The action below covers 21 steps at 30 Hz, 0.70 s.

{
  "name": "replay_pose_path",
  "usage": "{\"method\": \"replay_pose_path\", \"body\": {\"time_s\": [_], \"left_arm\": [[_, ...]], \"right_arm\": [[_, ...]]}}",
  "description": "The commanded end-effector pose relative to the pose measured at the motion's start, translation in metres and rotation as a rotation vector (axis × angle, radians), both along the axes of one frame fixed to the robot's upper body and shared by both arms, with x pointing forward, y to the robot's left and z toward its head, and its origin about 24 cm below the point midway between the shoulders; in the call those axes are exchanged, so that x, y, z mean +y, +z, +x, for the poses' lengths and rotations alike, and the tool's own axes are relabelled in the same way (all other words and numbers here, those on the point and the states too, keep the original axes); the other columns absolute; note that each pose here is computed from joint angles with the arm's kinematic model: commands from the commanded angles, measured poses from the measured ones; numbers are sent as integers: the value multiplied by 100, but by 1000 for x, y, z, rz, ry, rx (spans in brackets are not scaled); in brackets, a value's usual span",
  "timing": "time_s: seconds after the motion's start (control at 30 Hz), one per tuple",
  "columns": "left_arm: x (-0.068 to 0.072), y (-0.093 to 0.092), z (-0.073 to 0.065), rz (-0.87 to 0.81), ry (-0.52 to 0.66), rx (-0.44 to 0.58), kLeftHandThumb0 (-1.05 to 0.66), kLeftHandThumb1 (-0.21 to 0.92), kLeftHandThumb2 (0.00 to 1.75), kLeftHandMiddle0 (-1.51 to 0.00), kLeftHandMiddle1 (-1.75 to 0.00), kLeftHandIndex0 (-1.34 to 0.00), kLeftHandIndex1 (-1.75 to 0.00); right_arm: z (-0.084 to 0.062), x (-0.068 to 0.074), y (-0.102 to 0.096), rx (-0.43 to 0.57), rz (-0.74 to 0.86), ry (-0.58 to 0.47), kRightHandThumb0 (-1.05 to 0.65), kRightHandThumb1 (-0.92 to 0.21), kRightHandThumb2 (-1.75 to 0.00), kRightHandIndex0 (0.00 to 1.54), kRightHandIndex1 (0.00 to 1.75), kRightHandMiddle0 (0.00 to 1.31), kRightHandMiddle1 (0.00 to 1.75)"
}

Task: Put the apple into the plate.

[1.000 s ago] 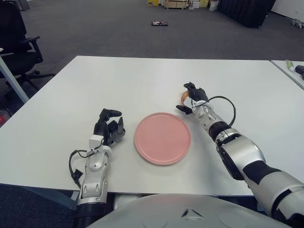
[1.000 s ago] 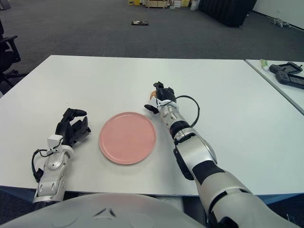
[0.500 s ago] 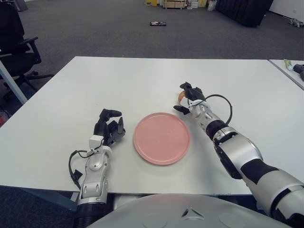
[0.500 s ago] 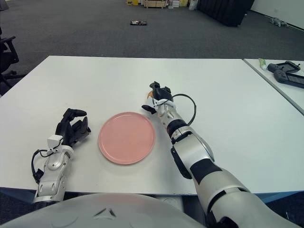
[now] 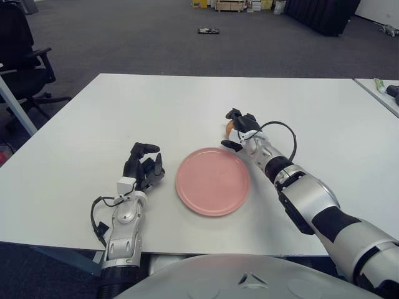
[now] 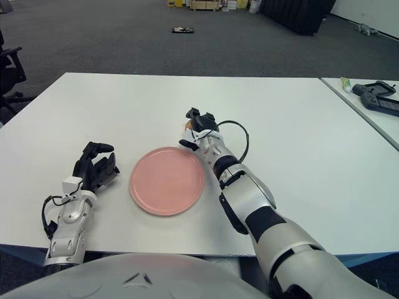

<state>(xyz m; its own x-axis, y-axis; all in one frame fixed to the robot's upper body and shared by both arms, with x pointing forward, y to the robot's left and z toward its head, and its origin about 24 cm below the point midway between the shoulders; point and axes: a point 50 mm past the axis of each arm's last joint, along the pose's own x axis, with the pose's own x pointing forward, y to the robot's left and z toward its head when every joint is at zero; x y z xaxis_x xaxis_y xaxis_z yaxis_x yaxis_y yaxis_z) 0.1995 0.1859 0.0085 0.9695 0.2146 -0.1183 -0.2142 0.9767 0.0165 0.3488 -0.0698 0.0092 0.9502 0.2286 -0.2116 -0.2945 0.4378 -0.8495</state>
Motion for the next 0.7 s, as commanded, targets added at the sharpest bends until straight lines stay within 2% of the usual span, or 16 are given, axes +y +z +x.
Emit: {"method": "replay_pose_path", "body": {"time_s": [0.0,0.07,0.13,0.17,0.2,0.23,0.3,0.47,0.67], "left_arm": [[0,2,2,0,1,-6,-39,67,88,-84,-175,-35,-175],[0,2,2,-2,1,-7,-39,67,88,-84,-175,-35,-175],[0,2,2,-2,-1,-7,-39,67,88,-85,-175,-35,-175],[-1,2,2,-2,-3,-7,-39,67,88,-85,-175,-35,-175],[-1,2,2,-2,-4,-8,-39,67,88,-84,-175,-35,-175],[-1,2,3,-2,-5,-8,-39,67,88,-84,-175,-35,-175],[-1,2,3,-2,-6,-8,-39,67,88,-83,-175,-35,-175],[-1,2,3,-4,-10,-13,-39,66,89,-82,-175,-35,-175],[-1,2,4,-9,-8,-16,-39,66,90,-82,-175,-36,-175]], "right_arm": [[-2,1,-3,8,-36,23,-32,-33,-116,0,112,0,141],[-2,2,-2,-6,-56,36,-35,-49,-102,0,139,17,158],[-2,2,-2,-31,-89,54,-38,-54,-100,6,160,31,168],[-2,3,-1,-48,-117,66,-31,-50,-105,16,163,32,169],[-2,3,-1,-60,-135,73,-20,-40,-118,36,164,36,171],[-2,3,-1,-67,-146,78,-13,-34,-127,50,165,39,172],[-2,4,-2,-73,-168,85,-7,-25,-137,63,165,43,173],[-4,7,-3,-61,-177,94,-1,-13,-150,80,162,51,174],[-1,13,3,-58,-140,96,0,-10,-154,83,162,54,175]]}}
